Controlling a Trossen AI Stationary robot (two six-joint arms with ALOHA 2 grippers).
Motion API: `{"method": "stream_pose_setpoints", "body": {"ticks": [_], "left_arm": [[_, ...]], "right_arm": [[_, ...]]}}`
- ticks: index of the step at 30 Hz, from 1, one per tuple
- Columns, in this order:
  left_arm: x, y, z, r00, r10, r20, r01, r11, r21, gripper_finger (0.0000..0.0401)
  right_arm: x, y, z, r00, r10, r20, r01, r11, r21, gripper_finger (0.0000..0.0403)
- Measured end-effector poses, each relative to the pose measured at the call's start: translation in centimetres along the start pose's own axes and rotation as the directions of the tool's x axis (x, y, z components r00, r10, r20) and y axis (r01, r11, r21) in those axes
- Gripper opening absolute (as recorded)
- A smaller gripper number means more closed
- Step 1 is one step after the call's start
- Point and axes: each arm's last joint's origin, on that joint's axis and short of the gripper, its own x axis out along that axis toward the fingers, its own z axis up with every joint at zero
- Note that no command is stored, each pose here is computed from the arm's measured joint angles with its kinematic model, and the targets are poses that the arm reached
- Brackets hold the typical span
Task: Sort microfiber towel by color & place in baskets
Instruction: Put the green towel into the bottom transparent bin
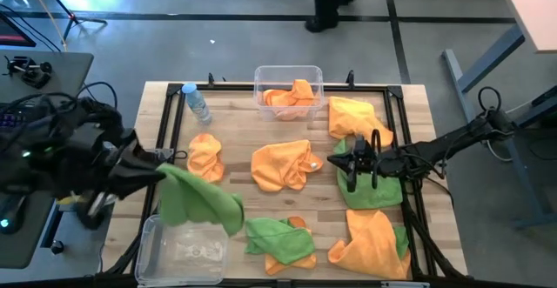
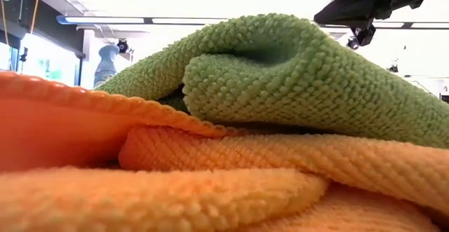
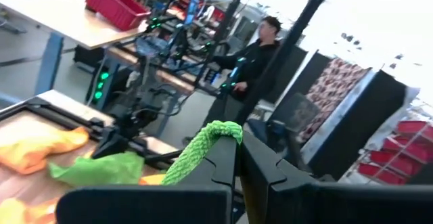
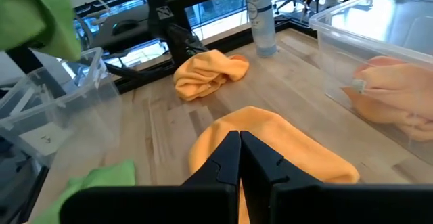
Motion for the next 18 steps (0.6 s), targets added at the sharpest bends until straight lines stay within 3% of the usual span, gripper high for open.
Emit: {"method": "stream_pose_setpoints", "body": {"ticks": [6, 12, 18], "left_arm": [[-2.2, -3.0, -1.1, 0.999, -0.024, 0.030, 0.025, 1.000, -0.010, 0.0000], [-4.9, -5.6, -2.9, 0.997, 0.056, 0.047, -0.055, 0.998, -0.027, 0.0000], [-5.3, -7.3, -4.9, 0.999, 0.039, 0.036, -0.036, 0.997, -0.066, 0.0000]], "right_arm": [[-0.1, 0.2, -0.1, 1.000, 0.012, -0.004, -0.012, 1.000, 0.020, 0.0000], [-0.3, 0.5, -0.2, 1.000, 0.010, 0.002, -0.010, 1.000, 0.014, 0.0000], [-0.5, 0.7, -0.3, 1.000, 0.012, 0.003, -0.012, 0.999, 0.031, 0.0000]]}}
